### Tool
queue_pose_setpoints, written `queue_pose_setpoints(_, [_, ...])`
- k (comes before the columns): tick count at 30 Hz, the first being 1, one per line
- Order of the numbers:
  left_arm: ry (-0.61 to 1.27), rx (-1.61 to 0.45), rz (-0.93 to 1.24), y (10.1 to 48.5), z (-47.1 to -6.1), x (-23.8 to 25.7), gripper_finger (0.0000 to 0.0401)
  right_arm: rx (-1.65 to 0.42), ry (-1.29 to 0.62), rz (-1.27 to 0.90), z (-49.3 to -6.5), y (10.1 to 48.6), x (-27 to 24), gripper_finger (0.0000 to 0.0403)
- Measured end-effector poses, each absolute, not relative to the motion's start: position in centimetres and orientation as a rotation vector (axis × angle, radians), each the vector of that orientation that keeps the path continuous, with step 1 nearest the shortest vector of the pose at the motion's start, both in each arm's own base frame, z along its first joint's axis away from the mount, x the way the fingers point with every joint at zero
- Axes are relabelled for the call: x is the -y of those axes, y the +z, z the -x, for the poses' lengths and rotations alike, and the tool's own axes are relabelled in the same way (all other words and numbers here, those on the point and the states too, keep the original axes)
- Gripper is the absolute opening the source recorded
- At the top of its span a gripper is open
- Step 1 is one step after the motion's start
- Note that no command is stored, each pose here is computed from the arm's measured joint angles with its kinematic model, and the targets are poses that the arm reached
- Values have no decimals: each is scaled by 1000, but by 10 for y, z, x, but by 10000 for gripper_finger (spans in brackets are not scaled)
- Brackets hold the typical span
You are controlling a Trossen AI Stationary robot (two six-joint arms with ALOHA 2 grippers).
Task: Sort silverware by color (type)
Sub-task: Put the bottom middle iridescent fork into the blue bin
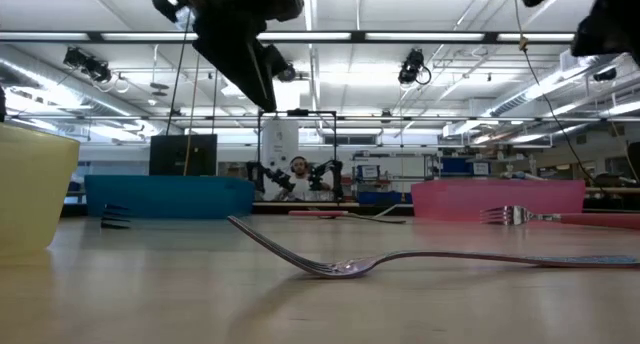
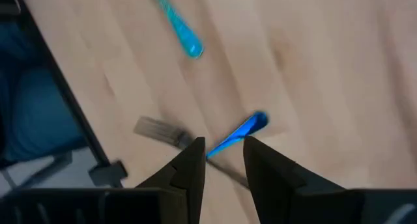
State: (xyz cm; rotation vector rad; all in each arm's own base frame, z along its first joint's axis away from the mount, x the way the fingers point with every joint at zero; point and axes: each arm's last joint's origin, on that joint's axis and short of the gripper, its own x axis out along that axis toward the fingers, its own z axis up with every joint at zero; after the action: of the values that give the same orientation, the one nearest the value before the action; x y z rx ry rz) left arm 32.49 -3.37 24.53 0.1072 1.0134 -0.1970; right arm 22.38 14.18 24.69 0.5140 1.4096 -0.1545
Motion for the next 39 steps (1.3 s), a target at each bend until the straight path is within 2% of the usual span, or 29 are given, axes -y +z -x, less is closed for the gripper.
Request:
queue_pose_setpoints(7, [-216, -1019, -46, 246, -321, 62, 110, -1513, -179, -460, -229, 216, -166, 113])
queue_pose_setpoints(12, [-228, -1006, -2, 247, -319, 79, 110, -1510, -85, -362, -242, 198, -172, 113])
queue_pose_setpoints(22, [-254, -956, 25, 250, -319, 98, 110, -1255, 201, -193, -289, 177, -174, 113])
queue_pose_setpoints(39, [-121, -904, 96, 253, -324, 91, 110, -952, 295, -20, -327, 176, -162, 114])
